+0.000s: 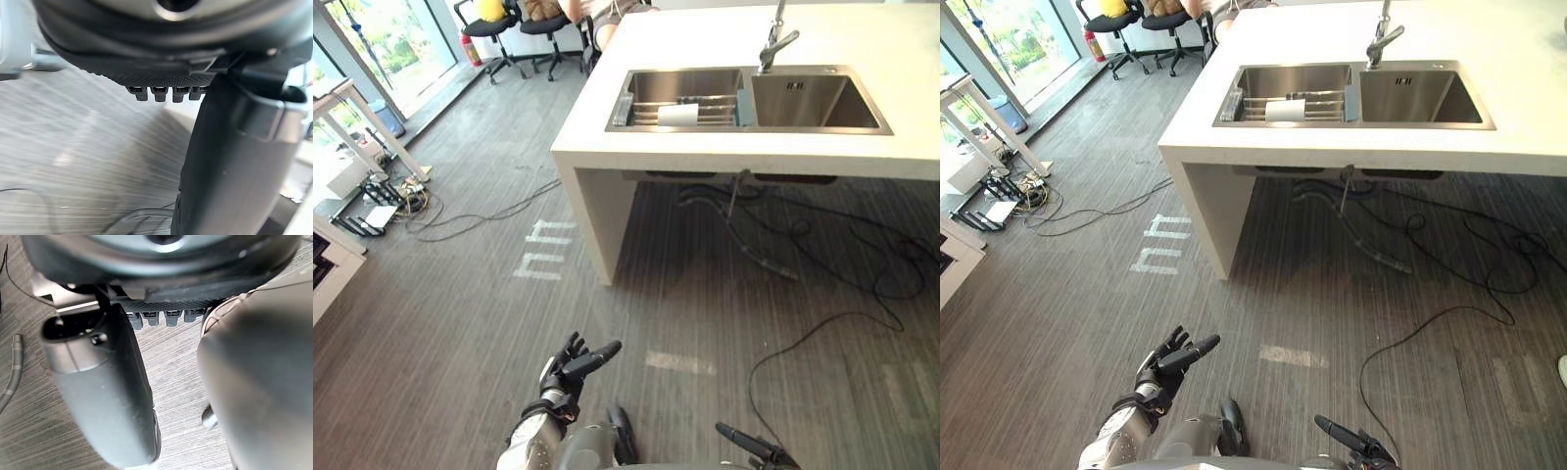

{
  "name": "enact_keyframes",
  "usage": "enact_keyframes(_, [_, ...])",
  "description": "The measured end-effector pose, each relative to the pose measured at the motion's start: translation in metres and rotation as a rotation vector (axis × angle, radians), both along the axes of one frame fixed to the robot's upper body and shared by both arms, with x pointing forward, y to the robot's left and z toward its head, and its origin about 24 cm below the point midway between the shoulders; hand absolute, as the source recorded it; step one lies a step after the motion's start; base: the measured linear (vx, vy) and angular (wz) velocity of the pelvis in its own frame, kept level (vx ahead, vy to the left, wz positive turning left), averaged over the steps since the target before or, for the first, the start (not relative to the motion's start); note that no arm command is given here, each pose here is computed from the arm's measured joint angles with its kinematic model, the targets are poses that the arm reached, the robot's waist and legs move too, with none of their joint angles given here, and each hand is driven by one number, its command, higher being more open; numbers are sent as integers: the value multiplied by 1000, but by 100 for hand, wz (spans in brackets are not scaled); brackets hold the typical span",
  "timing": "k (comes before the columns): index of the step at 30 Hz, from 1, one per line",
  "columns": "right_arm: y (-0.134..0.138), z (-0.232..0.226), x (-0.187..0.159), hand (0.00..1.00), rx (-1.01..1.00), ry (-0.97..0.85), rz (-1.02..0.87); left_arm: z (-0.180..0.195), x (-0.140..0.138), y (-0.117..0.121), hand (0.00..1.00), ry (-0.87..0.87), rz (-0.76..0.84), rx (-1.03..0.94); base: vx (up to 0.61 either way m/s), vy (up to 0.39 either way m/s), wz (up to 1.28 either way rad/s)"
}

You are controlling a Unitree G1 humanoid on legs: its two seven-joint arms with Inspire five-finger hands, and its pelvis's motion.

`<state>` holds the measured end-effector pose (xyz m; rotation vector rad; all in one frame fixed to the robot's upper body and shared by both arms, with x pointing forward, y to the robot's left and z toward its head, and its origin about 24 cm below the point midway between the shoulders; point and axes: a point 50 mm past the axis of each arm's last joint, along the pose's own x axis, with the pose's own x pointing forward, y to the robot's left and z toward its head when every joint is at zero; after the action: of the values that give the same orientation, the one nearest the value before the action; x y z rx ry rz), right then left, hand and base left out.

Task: Walk over to the sink, pick up the cup, carry it to the dishwasher, place the cup inside the dishwasher, then close the dishwasher door

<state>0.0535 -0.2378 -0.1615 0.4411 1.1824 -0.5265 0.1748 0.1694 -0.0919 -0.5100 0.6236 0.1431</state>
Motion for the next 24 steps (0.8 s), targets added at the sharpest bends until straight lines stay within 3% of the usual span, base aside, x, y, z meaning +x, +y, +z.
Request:
enact_keyframes(9, [-3, -1, -4, 100, 40, -56, -267, 49, 29, -4, 100, -255, 37, 41, 287, -1, 37])
enact_keyframes(15, [17, -8, -27, 100, 160, -38, -402, 90, 48, 12, 100, -468, 35, 139, 270, -338, 64])
enact_keyframes(16, [7, -6, -34, 100, 145, -42, -408, 96, 47, 7, 100, -496, 40, 118, 220, -333, 38])
enact_keyframes(17, [10, -7, -36, 100, 207, -6, -213, 135, 50, 12, 100, -696, -8, 198, 89, -134, 14])
enact_keyframes(24, [10, -7, -38, 100, 204, -7, -214, 135, 50, 10, 100, -690, -15, 191, 0, 0, -4])
